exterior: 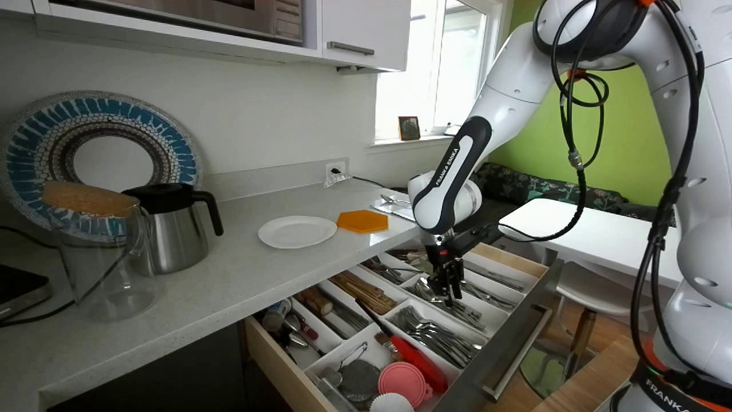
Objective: Remove a spoon from the middle compartment of the opened drawer and put it between the knife and the spoon on the counter top
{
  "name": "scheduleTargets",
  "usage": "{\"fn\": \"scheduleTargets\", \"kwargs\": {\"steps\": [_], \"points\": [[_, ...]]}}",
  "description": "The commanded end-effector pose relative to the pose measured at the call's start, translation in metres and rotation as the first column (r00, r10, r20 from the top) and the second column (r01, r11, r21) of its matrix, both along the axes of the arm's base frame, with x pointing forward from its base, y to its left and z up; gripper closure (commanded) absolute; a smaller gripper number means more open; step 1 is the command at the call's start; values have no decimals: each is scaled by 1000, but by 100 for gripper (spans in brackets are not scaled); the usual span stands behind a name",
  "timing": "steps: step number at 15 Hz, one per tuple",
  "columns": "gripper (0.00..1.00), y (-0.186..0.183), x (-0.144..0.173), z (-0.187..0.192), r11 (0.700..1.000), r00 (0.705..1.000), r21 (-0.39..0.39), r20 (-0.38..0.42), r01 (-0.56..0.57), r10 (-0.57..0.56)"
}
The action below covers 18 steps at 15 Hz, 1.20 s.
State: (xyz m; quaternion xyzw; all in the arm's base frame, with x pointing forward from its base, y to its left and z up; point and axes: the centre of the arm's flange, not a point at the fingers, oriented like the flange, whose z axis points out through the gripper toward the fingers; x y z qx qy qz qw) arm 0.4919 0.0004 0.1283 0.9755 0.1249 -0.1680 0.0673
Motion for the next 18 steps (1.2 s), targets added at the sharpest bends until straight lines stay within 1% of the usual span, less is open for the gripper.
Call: {"fn": "scheduleTargets", "kwargs": {"steps": [1, 2, 4, 5, 6, 7, 8, 9, 10, 11, 12, 14, 15, 18], "points": [[53, 1, 10, -12, 1000, 1000, 31, -21, -5, 5], [54, 1, 11, -14, 999, 1000, 38, -22, -4, 5], [60, 1, 14, -16, 999, 1000, 46, -24, -4, 5], [66, 2, 15, -17, 999, 1000, 48, -24, -4, 5], [67, 2, 15, -18, 999, 1000, 48, -26, -3, 4], [71, 3, 16, -19, 999, 1000, 49, -26, -4, 5], [78, 4, 16, -19, 999, 1000, 48, -26, -4, 5], [78, 4, 17, -19, 999, 1000, 48, -28, -5, 6], [80, 4, 17, -20, 999, 1000, 48, -29, -6, 7], [89, 4, 17, -19, 999, 1000, 46, -28, -5, 6], [91, 4, 17, -17, 999, 1000, 45, -28, -4, 5], [100, 3, 17, -10, 999, 1000, 49, -21, 1, 0], [98, 2, 17, -4, 999, 1000, 53, -17, 3, -2], [98, -2, 15, 14, 998, 1000, 55, -15, 21, -21]]}}
